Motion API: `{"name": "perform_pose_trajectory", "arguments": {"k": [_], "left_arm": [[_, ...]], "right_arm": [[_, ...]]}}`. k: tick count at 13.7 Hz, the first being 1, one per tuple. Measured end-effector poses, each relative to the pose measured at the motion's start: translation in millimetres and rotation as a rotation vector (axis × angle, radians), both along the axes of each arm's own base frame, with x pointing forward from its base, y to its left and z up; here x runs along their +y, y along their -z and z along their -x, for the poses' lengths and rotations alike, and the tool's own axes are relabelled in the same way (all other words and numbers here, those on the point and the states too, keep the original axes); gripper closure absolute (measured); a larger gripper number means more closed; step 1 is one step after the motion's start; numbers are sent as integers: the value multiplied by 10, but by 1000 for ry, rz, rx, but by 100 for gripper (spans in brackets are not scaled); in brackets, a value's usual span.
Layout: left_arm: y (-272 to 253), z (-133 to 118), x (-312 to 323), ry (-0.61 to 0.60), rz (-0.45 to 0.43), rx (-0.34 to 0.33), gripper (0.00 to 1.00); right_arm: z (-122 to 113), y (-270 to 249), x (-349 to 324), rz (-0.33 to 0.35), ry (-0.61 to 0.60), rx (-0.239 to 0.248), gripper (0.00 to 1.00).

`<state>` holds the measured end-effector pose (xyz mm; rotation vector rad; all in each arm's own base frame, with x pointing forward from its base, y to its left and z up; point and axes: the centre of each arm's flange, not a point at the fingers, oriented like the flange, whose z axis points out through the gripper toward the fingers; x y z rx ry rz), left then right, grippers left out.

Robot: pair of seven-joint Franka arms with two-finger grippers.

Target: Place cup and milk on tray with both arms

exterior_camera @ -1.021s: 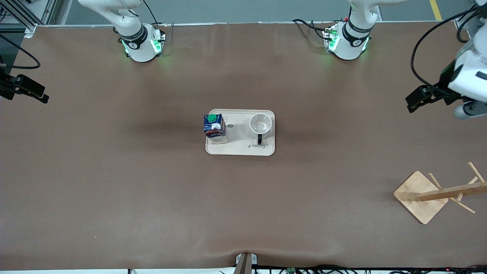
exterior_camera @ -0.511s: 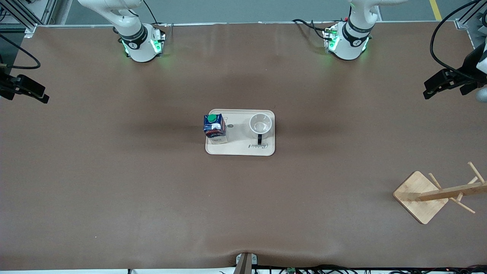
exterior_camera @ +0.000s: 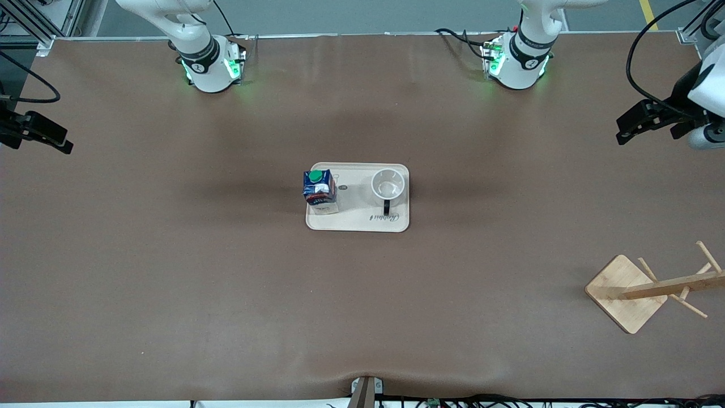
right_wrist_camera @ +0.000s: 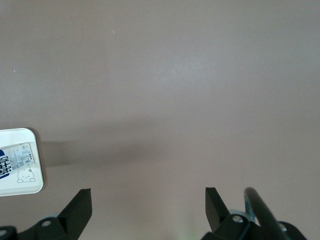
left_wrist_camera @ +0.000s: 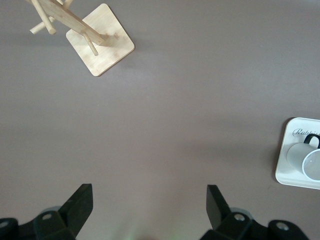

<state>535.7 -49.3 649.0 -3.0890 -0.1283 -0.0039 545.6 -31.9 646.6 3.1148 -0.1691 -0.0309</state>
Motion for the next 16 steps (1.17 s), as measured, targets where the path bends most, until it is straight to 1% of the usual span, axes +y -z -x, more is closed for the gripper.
{"name": "perform_pose_trajectory", "arguments": {"k": [16], "left_arm": [[-86, 4, 169, -32, 3, -17, 0]], "right_arm": [[-4, 9, -10, 0, 2, 2, 0]]}}
